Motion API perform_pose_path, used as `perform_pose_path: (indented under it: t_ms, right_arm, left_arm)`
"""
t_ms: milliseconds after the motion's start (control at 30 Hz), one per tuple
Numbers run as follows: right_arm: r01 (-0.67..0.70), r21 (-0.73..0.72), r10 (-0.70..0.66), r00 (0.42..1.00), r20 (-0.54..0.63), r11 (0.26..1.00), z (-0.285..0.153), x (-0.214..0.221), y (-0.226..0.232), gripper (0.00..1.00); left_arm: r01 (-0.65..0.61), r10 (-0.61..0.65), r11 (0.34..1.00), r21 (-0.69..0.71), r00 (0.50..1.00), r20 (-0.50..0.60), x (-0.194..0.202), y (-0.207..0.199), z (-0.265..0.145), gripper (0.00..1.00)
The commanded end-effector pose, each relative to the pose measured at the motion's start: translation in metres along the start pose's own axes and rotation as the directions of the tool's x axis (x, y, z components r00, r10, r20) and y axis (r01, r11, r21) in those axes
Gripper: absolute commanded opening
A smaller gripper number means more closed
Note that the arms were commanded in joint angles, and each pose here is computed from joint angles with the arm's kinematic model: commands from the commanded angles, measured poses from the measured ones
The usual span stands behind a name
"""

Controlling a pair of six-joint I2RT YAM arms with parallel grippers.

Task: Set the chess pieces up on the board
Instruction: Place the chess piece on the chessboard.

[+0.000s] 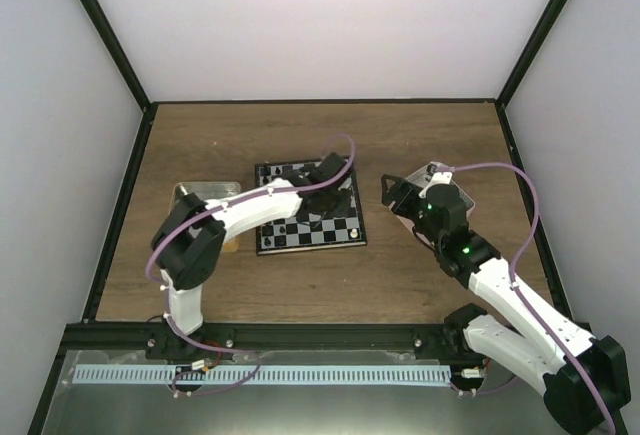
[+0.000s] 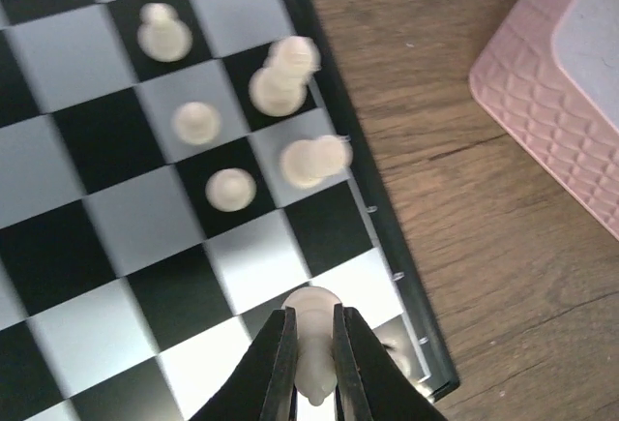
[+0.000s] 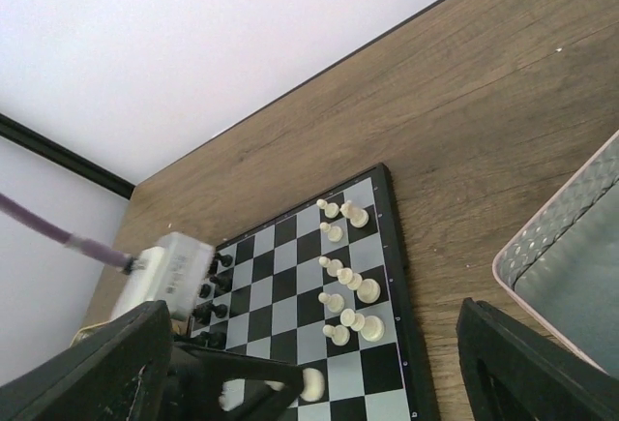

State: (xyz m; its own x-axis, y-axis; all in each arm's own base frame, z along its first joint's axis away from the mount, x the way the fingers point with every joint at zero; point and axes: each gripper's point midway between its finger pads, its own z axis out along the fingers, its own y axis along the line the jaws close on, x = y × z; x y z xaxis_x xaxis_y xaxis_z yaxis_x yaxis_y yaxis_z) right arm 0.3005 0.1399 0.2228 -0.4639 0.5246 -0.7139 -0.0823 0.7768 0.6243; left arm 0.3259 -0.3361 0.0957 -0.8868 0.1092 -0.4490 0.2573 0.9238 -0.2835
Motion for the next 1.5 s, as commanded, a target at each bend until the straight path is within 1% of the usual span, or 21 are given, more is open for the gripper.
perform_pose_path:
  t_ms: [0, 167, 433, 567, 733, 900, 1033, 1133, 1233, 1367, 1433, 1467]
  right_arm:
    - [-0.002, 0.036, 0.001, 1.0, 0.023, 0.999, -0.003, -0.003, -0.008, 0.82]
    - [-0.003, 0.048, 0.002, 1.0, 0.03, 0.999, -0.004, -0.003, -0.011, 0.82]
    - [-0.022, 0.086, 0.014, 0.996, 0.094, 0.996, -0.016, -0.014, -0.019, 0.83]
    - [-0.028, 0.093, 0.016, 0.992, 0.124, 0.995, -0.022, -0.019, -0.021, 0.83]
    - [-0.032, 0.095, 0.019, 0.992, 0.125, 0.995, -0.023, -0.019, -0.023, 0.83]
    - [-0.03, 0.096, 0.018, 0.992, 0.121, 0.995, -0.022, -0.018, -0.023, 0.83]
    - [-0.029, 0.093, 0.017, 0.992, 0.121, 0.995, -0.023, -0.018, -0.022, 0.83]
    - [-0.029, 0.093, 0.017, 0.992, 0.122, 0.995, -0.023, -0.019, -0.022, 0.83]
    - [-0.03, 0.089, 0.019, 0.992, 0.122, 0.996, -0.023, -0.019, -0.021, 0.83]
    - [-0.035, 0.081, 0.025, 0.992, 0.121, 0.996, -0.022, -0.019, -0.019, 0.83]
    - [-0.037, 0.08, 0.027, 0.992, 0.122, 0.996, -0.023, -0.02, -0.019, 0.83]
    - [-0.036, 0.078, 0.026, 0.992, 0.124, 0.996, -0.023, -0.02, -0.018, 0.83]
  left_arm:
    - [-0.034, 0.033, 0.999, -0.041, 0.999, -0.009, -0.002, -0.019, 0.012, 0.11]
    - [-0.059, 0.058, 0.997, -0.039, 0.998, -0.034, 0.006, -0.034, 0.029, 0.11]
    - [-0.03, 0.031, 0.989, -0.144, 1.0, 0.003, -0.002, -0.023, 0.045, 0.11]
    - [-0.04, 0.036, 0.986, -0.162, 0.999, -0.023, 0.0, -0.022, 0.054, 0.11]
    - [-0.049, 0.043, 0.989, -0.141, 0.998, -0.048, 0.003, -0.026, 0.061, 0.12]
    - [-0.047, 0.039, 0.987, -0.155, 0.998, -0.051, 0.004, -0.023, 0.066, 0.12]
    - [-0.046, 0.036, 0.986, -0.159, 0.997, -0.065, 0.004, -0.023, 0.065, 0.2]
    - [-0.044, 0.036, 0.988, -0.149, 0.998, -0.058, 0.001, -0.026, 0.057, 0.26]
    - [-0.044, 0.037, 0.99, -0.136, 0.998, -0.053, -0.002, -0.029, 0.049, 0.3]
    - [-0.033, 0.03, 0.995, -0.096, 0.999, -0.03, -0.012, -0.036, 0.031, 0.35]
    - [-0.023, 0.023, 0.996, -0.084, 1.0, -0.002, -0.02, -0.037, 0.017, 0.4]
    - [-0.018, 0.019, 0.996, -0.085, 1.0, 0.008, -0.022, -0.034, 0.01, 0.45]
